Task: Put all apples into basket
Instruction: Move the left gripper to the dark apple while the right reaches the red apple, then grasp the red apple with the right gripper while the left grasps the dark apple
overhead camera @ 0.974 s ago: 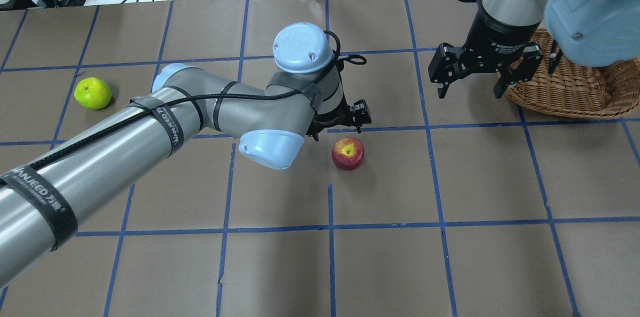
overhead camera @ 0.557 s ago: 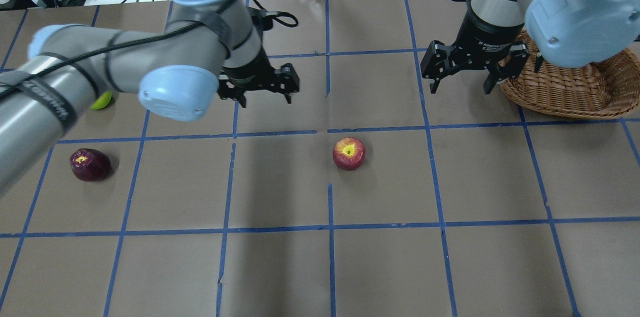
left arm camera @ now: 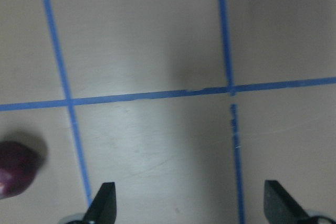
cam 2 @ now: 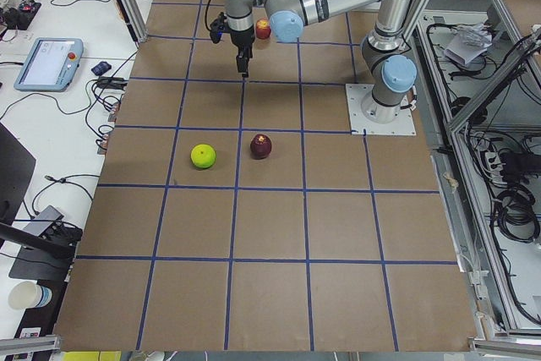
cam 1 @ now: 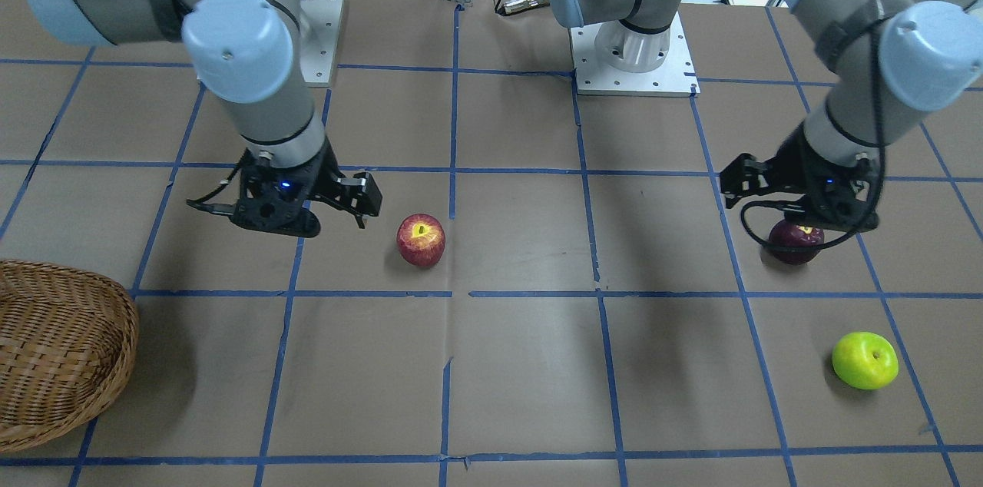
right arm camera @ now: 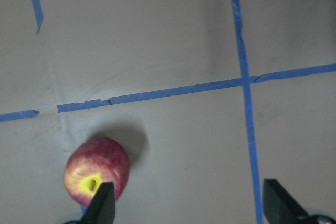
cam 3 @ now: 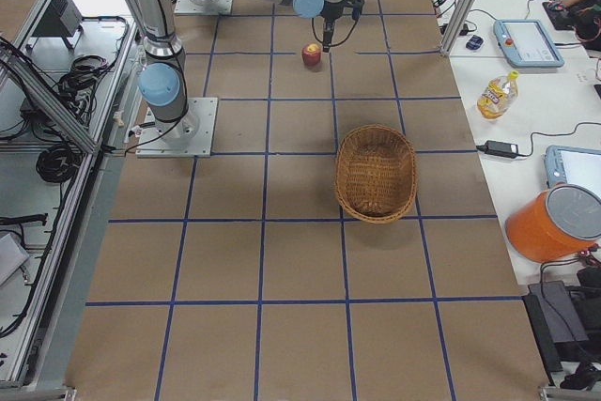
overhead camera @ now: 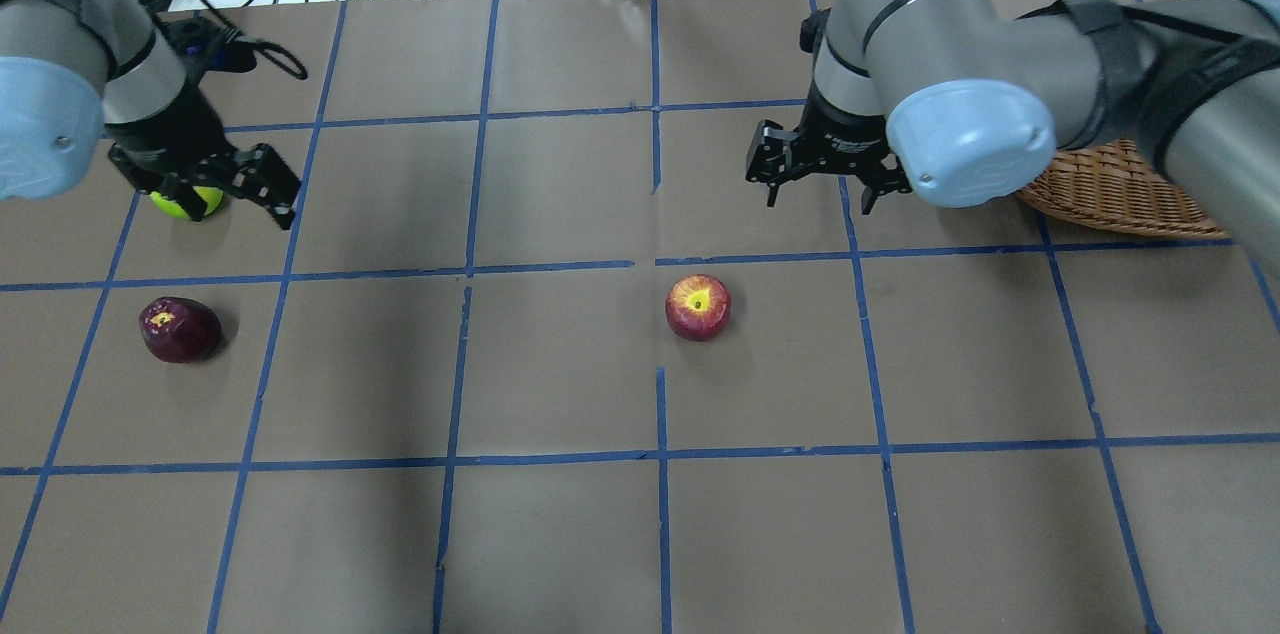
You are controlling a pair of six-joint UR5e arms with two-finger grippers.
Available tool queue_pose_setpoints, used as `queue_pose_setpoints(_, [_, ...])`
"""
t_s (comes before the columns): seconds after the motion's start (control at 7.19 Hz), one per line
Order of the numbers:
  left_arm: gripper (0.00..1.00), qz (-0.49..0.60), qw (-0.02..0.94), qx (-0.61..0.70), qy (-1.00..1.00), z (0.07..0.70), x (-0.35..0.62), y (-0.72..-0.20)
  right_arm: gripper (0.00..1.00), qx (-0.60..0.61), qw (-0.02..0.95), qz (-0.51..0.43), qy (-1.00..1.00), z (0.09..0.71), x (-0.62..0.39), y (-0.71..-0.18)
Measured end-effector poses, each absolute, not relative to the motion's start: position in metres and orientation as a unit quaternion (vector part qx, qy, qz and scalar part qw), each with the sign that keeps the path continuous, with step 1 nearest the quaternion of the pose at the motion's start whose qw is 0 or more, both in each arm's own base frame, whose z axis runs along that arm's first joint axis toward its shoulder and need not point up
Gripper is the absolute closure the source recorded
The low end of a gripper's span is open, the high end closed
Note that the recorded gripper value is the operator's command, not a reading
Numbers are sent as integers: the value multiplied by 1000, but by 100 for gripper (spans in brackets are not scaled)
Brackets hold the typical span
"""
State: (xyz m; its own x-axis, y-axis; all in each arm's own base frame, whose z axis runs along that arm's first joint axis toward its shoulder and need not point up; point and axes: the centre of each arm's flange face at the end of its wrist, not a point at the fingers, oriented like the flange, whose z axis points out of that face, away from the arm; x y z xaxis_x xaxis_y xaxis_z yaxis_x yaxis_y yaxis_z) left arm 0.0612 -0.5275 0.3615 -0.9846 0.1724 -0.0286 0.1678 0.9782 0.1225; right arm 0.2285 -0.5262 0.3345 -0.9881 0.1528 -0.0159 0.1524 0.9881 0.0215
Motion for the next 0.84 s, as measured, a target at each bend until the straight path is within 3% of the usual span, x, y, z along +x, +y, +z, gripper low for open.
queue_pose_setpoints(0.28, [0, 70, 7, 108, 992, 319, 152, -512, 0, 81, 12, 14, 997, 291, 278, -527])
queue_pose_setpoints(0.84, [0, 58, 9, 146, 988, 261, 192, -513, 0, 71, 33, 62, 995, 238, 304, -524])
